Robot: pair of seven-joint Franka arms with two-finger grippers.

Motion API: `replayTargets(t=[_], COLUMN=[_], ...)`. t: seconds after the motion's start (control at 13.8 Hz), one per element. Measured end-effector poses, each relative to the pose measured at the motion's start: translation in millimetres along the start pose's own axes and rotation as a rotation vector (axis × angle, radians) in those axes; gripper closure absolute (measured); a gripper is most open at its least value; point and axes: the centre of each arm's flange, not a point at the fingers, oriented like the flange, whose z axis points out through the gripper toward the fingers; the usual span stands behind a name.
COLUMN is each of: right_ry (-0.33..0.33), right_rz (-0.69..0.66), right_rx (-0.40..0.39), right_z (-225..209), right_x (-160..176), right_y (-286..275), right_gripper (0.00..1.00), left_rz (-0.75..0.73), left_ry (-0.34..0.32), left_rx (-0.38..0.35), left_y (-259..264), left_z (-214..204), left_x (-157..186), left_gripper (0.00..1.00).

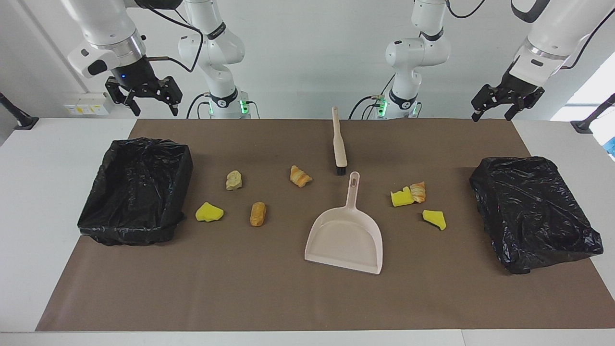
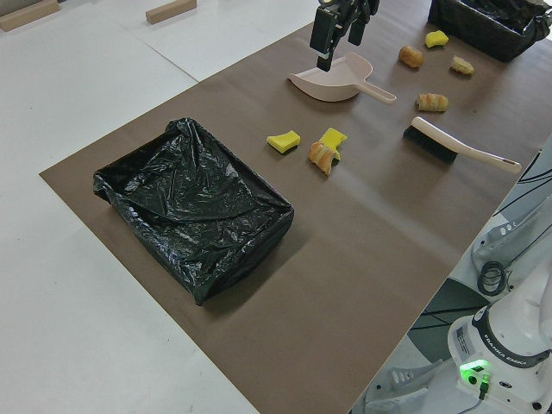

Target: Sweep and dump trash in bin

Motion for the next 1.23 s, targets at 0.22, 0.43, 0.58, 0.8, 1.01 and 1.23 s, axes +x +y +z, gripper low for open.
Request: replayTargets(t=[0.22, 0.43, 0.58, 0.8, 1.01, 1.23], right_ry=[-0.001, -0.001, -0.002, -0.002, -0.003, -0.005], right_rz=[0.0, 0.0, 0.0, 0.0, 0.0, 0.0], right_rx=[0.0, 0.0, 0.0, 0.0, 0.0, 0.0], right_z=[0, 1, 1, 1, 1, 2], right_x=[0, 0, 0, 0, 0, 0], right_y=[0, 0, 0, 0, 0, 0], right_gripper=[0.0, 0.0, 0.0, 0.0, 0.0, 0.0], left_rz=[0.001, 0.015, 0.015, 0.0, 0.026, 0.1], left_ry=[0.02, 0.043, 0.043, 0.047, 0.009, -0.057], left_rx=[0.001, 0.003, 0.002, 0.001, 0.005, 0.025], left_y=[1, 8, 8, 18, 77, 152], left_z=[-13, -40, -40, -32, -11, 20], left_x=[-1, -7, -7, -2, -6, -35], left_gripper=[0.0, 0.0, 0.0, 0.0, 0.0, 0.0])
